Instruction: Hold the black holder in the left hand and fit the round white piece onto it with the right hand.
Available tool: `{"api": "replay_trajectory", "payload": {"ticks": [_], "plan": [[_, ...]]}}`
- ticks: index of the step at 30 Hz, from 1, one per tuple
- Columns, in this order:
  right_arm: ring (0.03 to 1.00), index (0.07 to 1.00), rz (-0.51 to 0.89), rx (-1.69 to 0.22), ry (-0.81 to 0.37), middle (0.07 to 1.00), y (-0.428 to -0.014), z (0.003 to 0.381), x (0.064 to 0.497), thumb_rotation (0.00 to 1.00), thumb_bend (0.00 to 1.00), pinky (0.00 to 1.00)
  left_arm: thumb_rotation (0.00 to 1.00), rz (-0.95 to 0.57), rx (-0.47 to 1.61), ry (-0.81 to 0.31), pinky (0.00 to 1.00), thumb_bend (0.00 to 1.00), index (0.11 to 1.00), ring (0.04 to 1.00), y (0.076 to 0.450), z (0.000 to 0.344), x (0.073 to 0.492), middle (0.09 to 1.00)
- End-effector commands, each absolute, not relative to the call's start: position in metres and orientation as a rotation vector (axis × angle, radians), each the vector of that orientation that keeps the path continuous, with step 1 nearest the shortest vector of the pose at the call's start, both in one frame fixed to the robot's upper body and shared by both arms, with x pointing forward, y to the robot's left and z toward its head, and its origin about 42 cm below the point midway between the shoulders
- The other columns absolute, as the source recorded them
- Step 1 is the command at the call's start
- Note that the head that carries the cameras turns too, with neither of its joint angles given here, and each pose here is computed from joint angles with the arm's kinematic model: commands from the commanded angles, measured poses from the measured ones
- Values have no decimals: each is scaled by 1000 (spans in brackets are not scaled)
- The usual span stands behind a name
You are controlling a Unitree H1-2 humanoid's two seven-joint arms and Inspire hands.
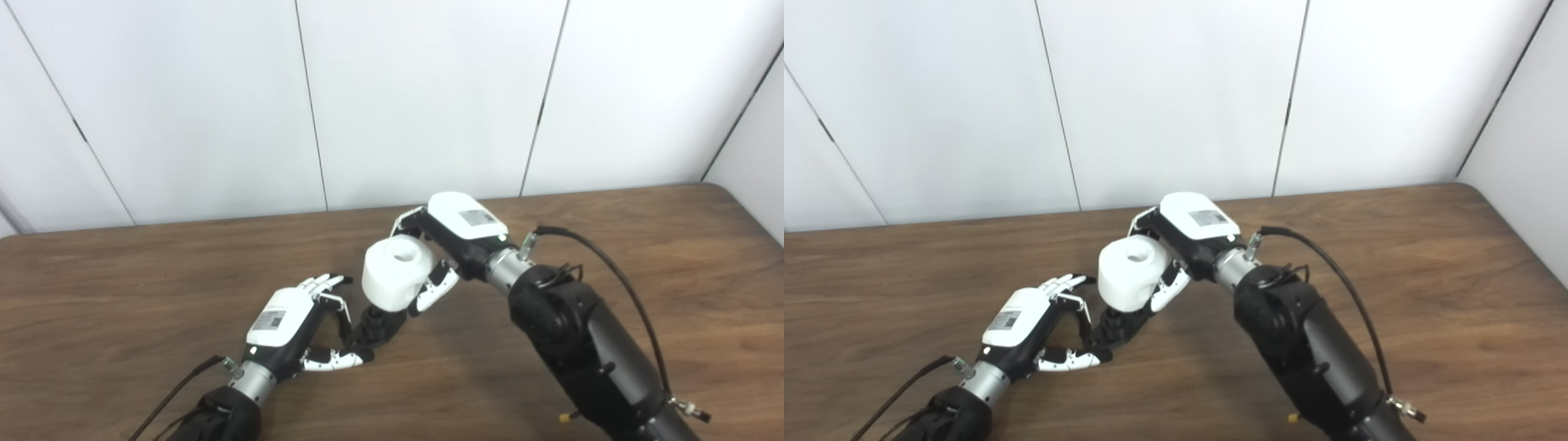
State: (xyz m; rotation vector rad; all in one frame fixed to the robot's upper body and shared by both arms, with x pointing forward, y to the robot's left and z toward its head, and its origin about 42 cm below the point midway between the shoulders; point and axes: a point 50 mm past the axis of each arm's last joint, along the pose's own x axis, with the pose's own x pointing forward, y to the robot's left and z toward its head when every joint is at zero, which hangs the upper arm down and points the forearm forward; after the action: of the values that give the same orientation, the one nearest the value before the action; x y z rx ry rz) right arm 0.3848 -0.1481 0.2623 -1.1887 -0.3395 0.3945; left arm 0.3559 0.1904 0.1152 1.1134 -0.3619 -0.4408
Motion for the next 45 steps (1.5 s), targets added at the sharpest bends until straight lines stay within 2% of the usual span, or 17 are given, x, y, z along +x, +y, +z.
{"api": "replay_trajectory", "payload": {"ticks": [1, 13, 22, 29, 38, 45], "plan": [[651, 481, 354, -1195, -427, 652, -144, 282, 389, 134, 524, 608, 58, -598, 1207, -184, 917, 523, 491, 919, 191, 73, 332, 884], [628, 482, 367, -1233, -414, 645, -133, 270, 399, 136, 524, 573, 58, -597, 1204, -184, 916, 523, 491, 917, 190, 75, 329, 884], [645, 483, 411, -1294, -401, 652, -127, 258, 404, 136, 524, 605, 57, -597, 1204, -182, 918, 523, 491, 922, 189, 77, 329, 885], [636, 481, 443, -1309, -423, 649, -121, 252, 401, 136, 524, 576, 58, -596, 1195, -184, 913, 523, 491, 919, 186, 77, 329, 881], [634, 481, 481, -1326, -463, 654, -117, 253, 393, 136, 524, 614, 58, -596, 1198, -182, 906, 523, 491, 915, 184, 77, 329, 879], [630, 480, 510, -1354, -479, 651, -125, 254, 390, 138, 525, 590, 57, -595, 1197, -174, 917, 523, 491, 920, 186, 78, 329, 881]]}}
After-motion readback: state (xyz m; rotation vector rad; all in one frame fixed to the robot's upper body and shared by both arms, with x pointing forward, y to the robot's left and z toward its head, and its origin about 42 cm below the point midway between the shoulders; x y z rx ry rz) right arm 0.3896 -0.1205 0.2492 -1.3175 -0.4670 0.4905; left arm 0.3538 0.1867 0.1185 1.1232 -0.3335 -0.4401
